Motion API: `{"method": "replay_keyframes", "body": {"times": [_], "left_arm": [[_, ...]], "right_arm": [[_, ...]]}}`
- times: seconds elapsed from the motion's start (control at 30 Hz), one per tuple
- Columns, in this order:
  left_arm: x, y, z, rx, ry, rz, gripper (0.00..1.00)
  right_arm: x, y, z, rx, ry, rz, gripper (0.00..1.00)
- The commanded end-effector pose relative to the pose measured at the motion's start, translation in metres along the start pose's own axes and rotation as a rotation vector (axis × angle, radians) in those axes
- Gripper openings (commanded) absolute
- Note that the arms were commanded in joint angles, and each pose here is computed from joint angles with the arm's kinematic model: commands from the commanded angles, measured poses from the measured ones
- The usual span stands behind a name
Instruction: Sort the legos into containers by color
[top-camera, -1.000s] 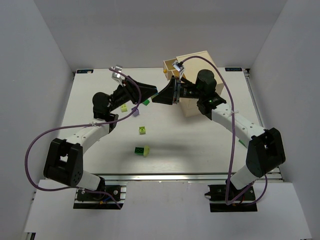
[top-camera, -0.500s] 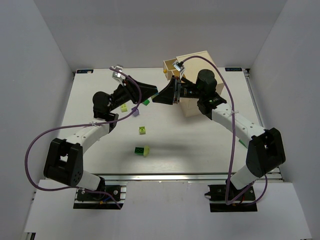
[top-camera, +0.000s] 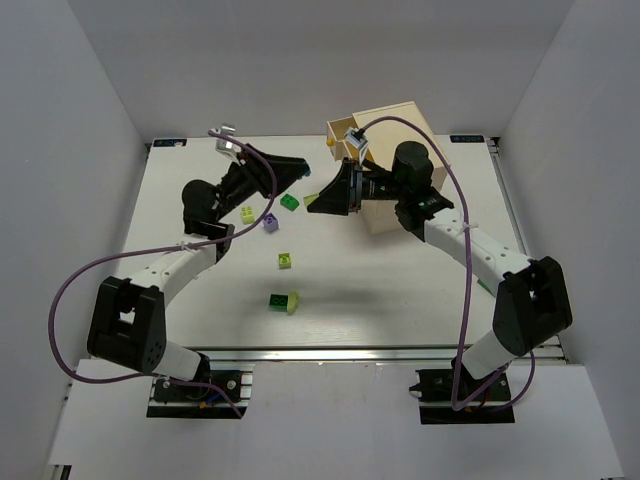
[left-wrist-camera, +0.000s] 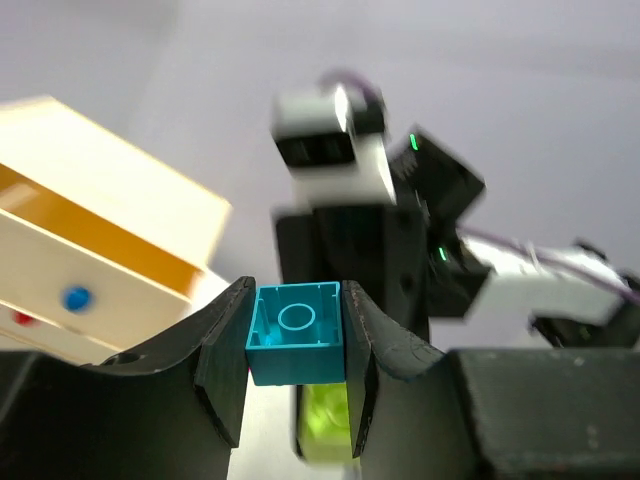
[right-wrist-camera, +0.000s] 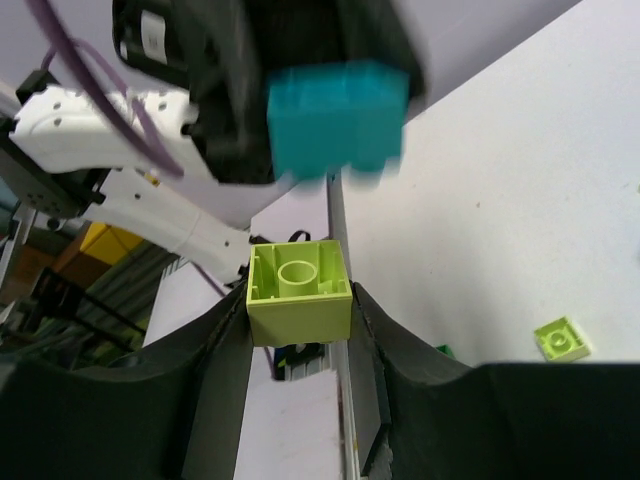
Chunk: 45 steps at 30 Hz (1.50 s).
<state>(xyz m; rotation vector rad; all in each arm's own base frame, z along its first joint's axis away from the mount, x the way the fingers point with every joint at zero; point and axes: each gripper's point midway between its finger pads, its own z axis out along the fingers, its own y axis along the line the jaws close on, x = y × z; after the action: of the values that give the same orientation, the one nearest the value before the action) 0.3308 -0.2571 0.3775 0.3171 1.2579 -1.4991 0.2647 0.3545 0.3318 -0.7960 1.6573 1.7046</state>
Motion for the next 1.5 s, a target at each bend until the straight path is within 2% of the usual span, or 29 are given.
{"method": "replay_keyframes", "body": {"times": [0.0, 0.4, 0.7, 0.97, 1.47], "left_arm": [[-0.049, -0.007, 0.005, -0.032, -0.153, 0.103, 0.0], [-0.054, 0.0, 0.005, -0.065, -0.155, 0.124, 0.0], [-0.058, 0.041, 0.014, -0.226, -0.118, 0.168, 0.0], [-0.046, 0.057, 0.018, -0.234, -0.078, 0.144, 0.0], [-0.032, 0.055, 0.013, -0.226, -0.017, 0.133, 0.0]], "right_arm": [[0.008, 0.023, -0.007, -0.064, 0.044, -0.032, 0.0], [0.004, 0.024, -0.01, -0.05, 0.051, -0.074, 0.0], [-0.045, 0.004, -0.04, 0.215, 0.037, -0.256, 0.0], [-0.066, -0.011, -0.083, 0.378, -0.018, -0.379, 0.0], [-0.068, -0.019, -0.119, 0.395, -0.077, -0.39, 0.0]]}}
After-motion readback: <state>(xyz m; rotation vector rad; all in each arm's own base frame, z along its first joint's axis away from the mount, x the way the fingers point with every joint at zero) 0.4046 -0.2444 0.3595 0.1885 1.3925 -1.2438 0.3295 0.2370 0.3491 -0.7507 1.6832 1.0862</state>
